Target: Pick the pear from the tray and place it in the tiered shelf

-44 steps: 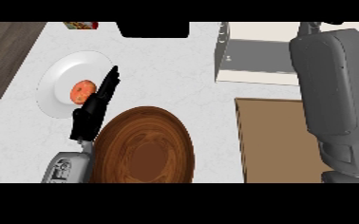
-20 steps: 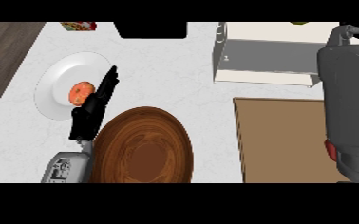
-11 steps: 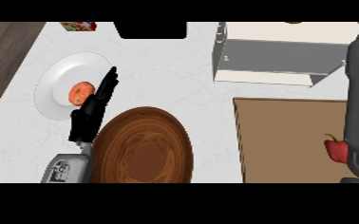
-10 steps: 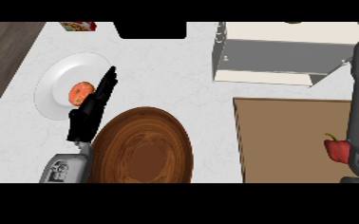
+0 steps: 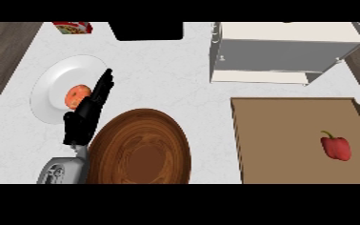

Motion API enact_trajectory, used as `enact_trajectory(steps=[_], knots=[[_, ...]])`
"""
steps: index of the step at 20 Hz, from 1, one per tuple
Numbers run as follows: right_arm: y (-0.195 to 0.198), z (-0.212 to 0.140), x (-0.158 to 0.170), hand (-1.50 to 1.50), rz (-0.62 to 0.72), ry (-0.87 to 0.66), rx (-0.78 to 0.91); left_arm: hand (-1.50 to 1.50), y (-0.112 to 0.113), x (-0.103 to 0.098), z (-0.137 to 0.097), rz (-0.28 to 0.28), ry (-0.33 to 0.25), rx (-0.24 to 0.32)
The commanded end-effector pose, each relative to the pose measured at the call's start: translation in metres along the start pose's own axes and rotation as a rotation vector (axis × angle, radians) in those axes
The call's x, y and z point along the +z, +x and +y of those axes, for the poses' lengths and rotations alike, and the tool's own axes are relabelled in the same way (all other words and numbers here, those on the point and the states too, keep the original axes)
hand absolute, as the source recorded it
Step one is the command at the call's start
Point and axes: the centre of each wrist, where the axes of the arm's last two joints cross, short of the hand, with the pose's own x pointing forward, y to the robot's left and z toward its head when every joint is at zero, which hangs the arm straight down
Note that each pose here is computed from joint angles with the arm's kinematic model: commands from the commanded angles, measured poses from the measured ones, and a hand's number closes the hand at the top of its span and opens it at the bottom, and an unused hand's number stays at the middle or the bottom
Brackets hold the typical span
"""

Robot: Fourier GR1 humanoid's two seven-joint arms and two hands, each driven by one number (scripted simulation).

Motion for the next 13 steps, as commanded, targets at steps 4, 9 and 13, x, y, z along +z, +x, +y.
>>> enact_trajectory(steps=[4,9,13], knots=[[-0.012,-0.094,-0.015,-1.5,0.118,0.042,0.137,0.0,-0.001,0.001,-0.002,0.026,0.019,0.0],[-0.022,-0.16,-0.023,-1.5,0.088,0.103,0.25,0.0,0.005,0.004,0.01,0.001,0.043,-0.011],[-0.054,-0.208,-0.028,-1.5,0.117,0.099,0.187,0.0,-0.008,0.006,-0.012,-0.014,0.015,0.011]])
